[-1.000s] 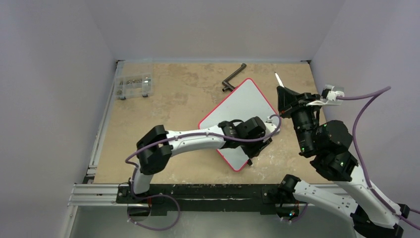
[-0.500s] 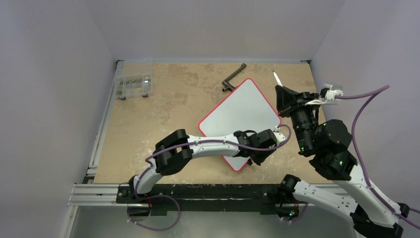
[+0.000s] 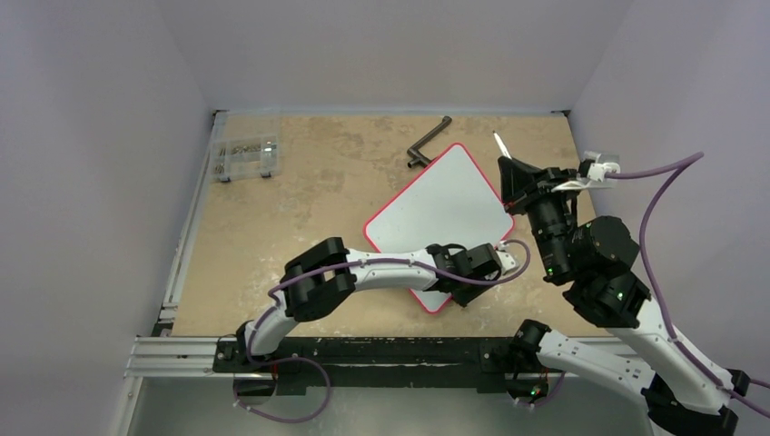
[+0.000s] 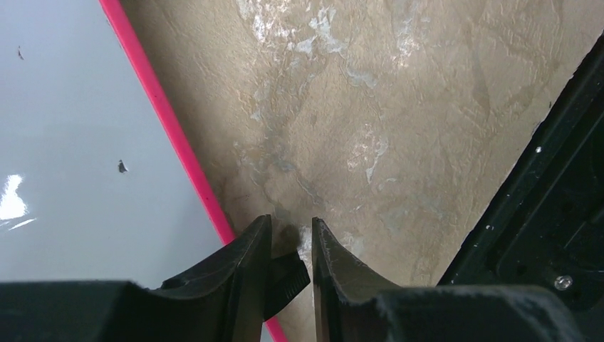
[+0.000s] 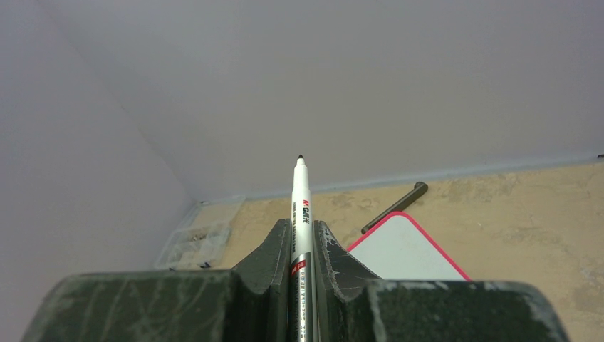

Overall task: Write a sentence on the whiteboard
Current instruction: Adjust the whiteboard at the center of the board.

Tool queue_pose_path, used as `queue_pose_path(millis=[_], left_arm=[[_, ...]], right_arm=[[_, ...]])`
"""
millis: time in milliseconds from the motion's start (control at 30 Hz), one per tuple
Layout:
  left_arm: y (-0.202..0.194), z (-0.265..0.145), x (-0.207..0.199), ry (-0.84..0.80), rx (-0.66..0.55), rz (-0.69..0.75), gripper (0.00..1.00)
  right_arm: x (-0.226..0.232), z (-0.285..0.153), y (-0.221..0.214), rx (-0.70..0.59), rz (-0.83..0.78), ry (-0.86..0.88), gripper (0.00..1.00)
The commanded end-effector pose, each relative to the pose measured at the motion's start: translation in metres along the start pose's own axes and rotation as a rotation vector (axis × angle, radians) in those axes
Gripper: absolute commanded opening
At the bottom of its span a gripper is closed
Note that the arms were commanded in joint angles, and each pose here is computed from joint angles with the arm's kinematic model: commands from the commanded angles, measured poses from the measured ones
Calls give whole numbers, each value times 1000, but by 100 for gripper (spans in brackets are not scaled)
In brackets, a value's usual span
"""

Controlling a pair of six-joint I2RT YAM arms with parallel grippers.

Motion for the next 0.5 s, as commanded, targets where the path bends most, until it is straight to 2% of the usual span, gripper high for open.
queue_pose_path(millis=[0,200,467], left_arm=[[-9,-11,8,30,31,41,26],[-30,-15,23,93,41,8,20],[-51,-24,50,132,36,-62,17]], right_arm=[[4,4,1,-15,1,13,0],[4,4,-1,-10,2,15,0],[6,6,-7,4,0,20,0]])
Point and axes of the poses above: each gripper's point midway between its finger pads, its own z axis out along the fingers, its own x axis along the line the jaws close on, y = z × x, the point moved 9 cm from there along -z, back along the fingers, and after that the axes turned 4 degrees about -z, right-handed, at the moved point
